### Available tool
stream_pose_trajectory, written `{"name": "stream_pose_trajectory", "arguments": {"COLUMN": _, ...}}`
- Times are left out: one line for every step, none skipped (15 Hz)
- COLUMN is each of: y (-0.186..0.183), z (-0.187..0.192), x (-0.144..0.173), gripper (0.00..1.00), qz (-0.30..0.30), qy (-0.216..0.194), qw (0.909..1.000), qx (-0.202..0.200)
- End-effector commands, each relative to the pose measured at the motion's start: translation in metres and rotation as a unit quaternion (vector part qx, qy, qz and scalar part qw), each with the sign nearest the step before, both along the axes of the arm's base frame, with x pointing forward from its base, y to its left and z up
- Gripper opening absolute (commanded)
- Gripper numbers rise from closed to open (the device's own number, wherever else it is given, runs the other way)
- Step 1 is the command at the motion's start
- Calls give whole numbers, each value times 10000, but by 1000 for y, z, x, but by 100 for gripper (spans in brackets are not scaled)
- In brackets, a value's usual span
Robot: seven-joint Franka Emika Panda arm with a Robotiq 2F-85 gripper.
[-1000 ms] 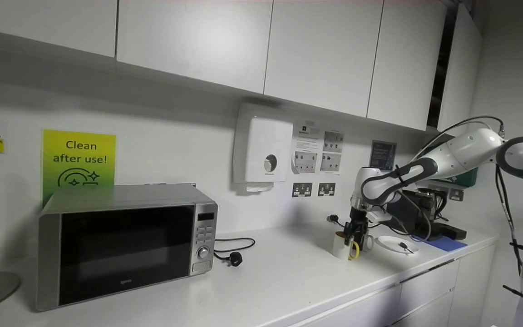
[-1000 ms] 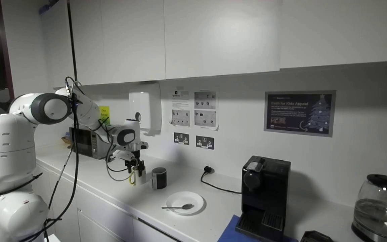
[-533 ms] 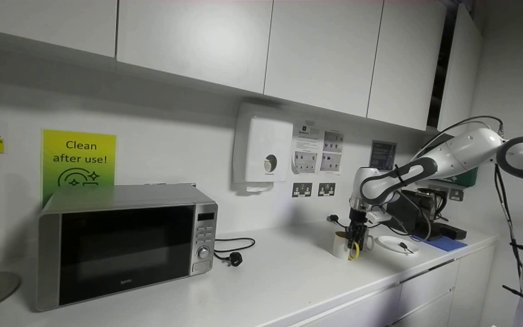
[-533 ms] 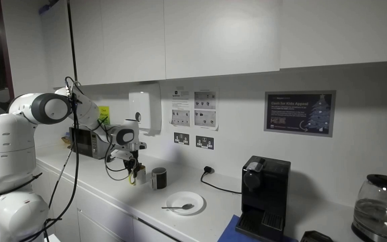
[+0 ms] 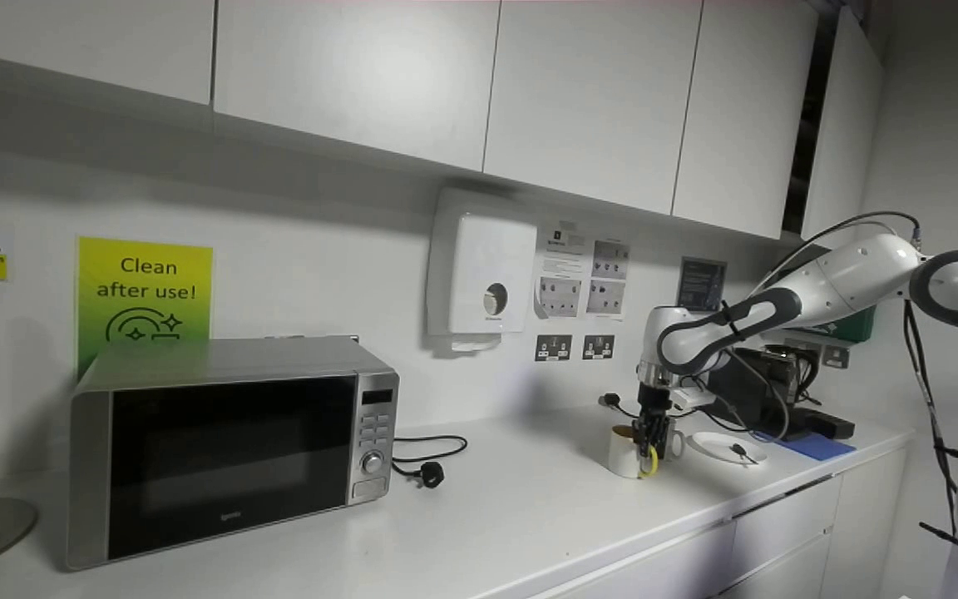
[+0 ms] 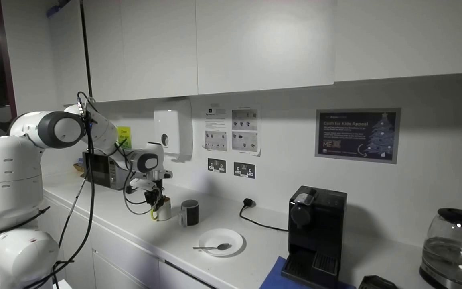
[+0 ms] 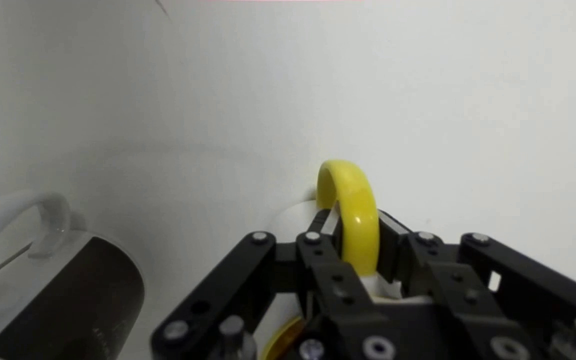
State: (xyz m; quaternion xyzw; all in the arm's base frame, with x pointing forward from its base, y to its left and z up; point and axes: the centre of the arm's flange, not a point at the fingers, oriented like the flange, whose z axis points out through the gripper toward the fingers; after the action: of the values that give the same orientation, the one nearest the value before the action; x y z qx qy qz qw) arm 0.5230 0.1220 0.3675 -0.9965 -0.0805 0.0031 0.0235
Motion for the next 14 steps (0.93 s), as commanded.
{"name": "stream_pose_trajectory", "arguments": {"y": 13, "z": 8, "x": 2, "gripper": 3, "qz": 85, "qy": 68, "qw": 9999, "qx": -62}}
{"name": "stream_pose_trajectory", "arguments": {"y": 16, "z": 7, "x": 2, "gripper": 3, "qz": 116, "qy": 71, "qw": 9999, "qx": -65}}
{"name": "stream_pose_trajectory", "arguments": {"y": 20, "z": 7, "x": 1, "gripper": 3, "qz": 148, "qy": 78, "qw": 9998, "qx": -69}}
{"name": "stream_pose_trajectory", "arguments": {"y": 23, "z": 7, "x": 0, "gripper": 3, "qz": 179, "qy": 80, "qw": 9998, "qx": -71}}
{"name": "stream_pose_trajectory", "arguments": {"y": 28, "z": 6, "x": 0, "gripper": 3, "qz": 207, "qy": 84, "qw": 9997, "qx": -64}}
{"name": "stream_pose_trajectory", "arguments": {"y": 31, "z": 7, "x": -1, "gripper": 3, "qz": 235, "qy": 88, "qw": 9997, "qx": -65}}
{"name": "stream_pose_trajectory", "arguments": {"y": 35, "z": 6, "x": -1, "gripper": 3, "qz": 262, "qy": 90, "qw": 9996, "qx": -48}}
{"name": "stream_pose_trajectory", "arguments": {"y": 40, "z": 6, "x": -2, "gripper": 3, "qz": 286, "qy": 89, "qw": 9995, "qx": -40}}
{"name": "stream_pose_trajectory", "arguments": {"y": 43, "z": 6, "x": -2, "gripper": 3, "qz": 297, "qy": 91, "qw": 9995, "qx": -29}}
{"name": "stream_pose_trajectory", "arguments": {"y": 47, "z": 6, "x": -2, "gripper": 3, "qz": 301, "qy": 96, "qw": 9995, "qx": -11}}
{"name": "stream_pose_trajectory", "arguments": {"y": 49, "z": 6, "x": -2, "gripper": 3, "qz": 298, "qy": 93, "qw": 9995, "qx": -1}}
{"name": "stream_pose_trajectory", "arguments": {"y": 52, "z": 6, "x": -2, "gripper": 3, "qz": 287, "qy": 101, "qw": 9995, "qx": 26}}
{"name": "stream_pose_trajectory", "arguments": {"y": 54, "z": 6, "x": -2, "gripper": 3, "qz": 259, "qy": 87, "qw": 9996, "qx": 49}}
{"name": "stream_pose_trajectory", "arguments": {"y": 56, "z": 6, "x": -1, "gripper": 3, "qz": 214, "qy": 83, "qw": 9997, "qx": 85}}
